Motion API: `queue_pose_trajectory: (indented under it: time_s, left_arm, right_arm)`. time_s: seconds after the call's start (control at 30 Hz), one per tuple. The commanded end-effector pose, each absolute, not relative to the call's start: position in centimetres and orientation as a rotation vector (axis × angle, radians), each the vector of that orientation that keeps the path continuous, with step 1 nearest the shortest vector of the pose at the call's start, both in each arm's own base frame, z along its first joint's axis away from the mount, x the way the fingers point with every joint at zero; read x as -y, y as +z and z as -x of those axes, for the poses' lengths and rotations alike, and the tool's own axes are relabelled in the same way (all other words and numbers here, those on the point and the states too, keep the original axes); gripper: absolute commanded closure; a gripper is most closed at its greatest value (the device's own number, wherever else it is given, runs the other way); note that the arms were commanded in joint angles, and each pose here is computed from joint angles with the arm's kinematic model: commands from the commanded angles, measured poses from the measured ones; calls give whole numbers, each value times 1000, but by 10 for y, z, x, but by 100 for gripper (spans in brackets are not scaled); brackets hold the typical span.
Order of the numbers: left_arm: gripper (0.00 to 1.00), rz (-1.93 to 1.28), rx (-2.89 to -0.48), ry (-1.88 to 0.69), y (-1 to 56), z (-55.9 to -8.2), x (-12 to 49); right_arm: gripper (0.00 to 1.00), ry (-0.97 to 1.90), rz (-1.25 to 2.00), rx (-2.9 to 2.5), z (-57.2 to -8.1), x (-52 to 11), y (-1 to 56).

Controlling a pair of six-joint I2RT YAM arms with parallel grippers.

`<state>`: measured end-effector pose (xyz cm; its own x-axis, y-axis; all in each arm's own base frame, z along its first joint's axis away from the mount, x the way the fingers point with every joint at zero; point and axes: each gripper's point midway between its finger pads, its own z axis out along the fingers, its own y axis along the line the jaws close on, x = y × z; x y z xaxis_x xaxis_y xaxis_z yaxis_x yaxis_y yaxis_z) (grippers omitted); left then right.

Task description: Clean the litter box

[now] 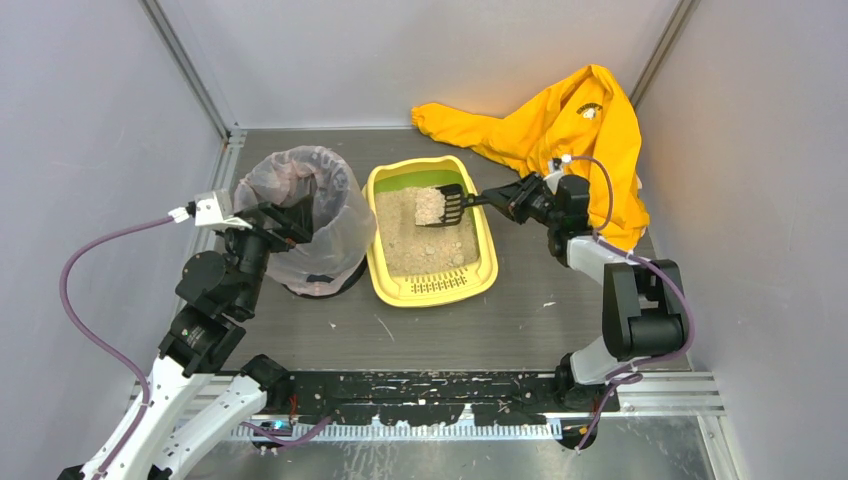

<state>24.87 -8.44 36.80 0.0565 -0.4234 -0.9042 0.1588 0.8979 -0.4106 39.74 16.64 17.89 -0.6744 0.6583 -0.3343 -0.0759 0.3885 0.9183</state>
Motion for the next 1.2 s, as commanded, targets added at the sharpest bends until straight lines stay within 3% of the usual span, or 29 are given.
queue_pose_trajectory:
  time_s: [0.0, 0.37, 0.77, 1.03, 1.17]
  left_arm:
    - [0, 221, -1418, -487, 382, -247, 88]
    - [0, 195, -1442, -527, 380, -249, 99]
    - [0, 186, -1455, -546, 379, -254, 107]
    - [0, 192, -1456, -533, 378, -253, 103]
    - [0, 193, -1453, -536, 377, -254, 104]
  right_arm:
    - [99, 1514, -443, -1744, -386, -156, 232]
    - [99, 1808, -525, -1567, -375, -148, 225]
    - [99, 1842, -515, -1651, -372, -183, 198]
    - [99, 1762, -573, -1589, -380, -138, 206]
    - [99, 1793, -533, -1652, -375, -170, 196]
